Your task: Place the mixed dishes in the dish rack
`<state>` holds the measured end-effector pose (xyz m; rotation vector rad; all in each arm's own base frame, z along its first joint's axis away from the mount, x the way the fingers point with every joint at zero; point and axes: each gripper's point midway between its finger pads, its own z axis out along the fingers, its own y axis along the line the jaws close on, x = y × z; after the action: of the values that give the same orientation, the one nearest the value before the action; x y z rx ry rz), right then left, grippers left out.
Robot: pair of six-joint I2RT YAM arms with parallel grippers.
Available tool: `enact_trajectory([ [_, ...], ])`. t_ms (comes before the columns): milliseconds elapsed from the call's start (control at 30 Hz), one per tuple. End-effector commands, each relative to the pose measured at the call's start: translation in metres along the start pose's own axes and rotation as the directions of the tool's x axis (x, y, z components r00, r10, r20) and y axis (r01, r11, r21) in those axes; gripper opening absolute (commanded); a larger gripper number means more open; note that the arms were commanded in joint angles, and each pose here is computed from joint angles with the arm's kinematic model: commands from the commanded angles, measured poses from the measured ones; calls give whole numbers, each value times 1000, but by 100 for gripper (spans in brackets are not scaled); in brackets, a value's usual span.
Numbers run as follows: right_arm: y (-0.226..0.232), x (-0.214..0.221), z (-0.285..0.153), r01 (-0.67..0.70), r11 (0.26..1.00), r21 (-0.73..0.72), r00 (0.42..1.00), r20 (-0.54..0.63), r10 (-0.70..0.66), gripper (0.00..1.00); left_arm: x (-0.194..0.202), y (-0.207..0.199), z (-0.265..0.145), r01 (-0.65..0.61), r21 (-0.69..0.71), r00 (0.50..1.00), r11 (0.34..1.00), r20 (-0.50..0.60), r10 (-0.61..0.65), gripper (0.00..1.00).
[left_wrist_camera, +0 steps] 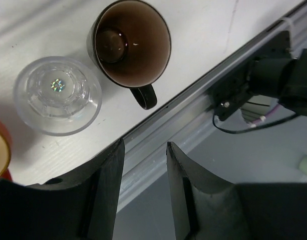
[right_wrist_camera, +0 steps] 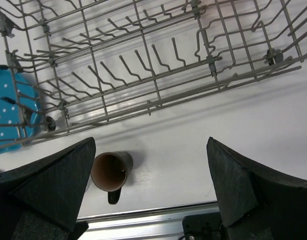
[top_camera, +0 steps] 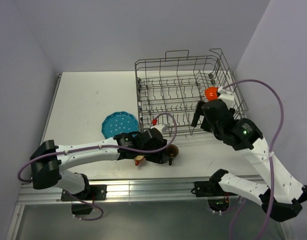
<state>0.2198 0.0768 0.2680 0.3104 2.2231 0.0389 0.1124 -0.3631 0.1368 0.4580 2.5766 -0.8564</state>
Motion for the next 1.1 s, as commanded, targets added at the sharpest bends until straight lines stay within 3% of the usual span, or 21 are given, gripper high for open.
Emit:
enact_trajectory([
  [0, 3, 9, -4, -59, 997, -53, 998, -5, 59, 99, -15, -11, 5, 51, -26, 996, 998, 75, -49, 45],
  [233, -9, 22, -14, -44, 994, -98, 999, -2, 44, 99, -11, 6, 14, 70, -110, 995, 991, 75, -62, 45],
  [833, -14, 33, -14, -32, 992, -119, 999, -10, 31, 100, -19, 53, -8, 105, -306, 989, 946, 135, -66, 48],
  [1067, -16, 33, -16, -34, 993, -117, 999, -7, 34, 100, -34, 77, -14, 143, -314, 982, 939, 164, -95, 49],
])
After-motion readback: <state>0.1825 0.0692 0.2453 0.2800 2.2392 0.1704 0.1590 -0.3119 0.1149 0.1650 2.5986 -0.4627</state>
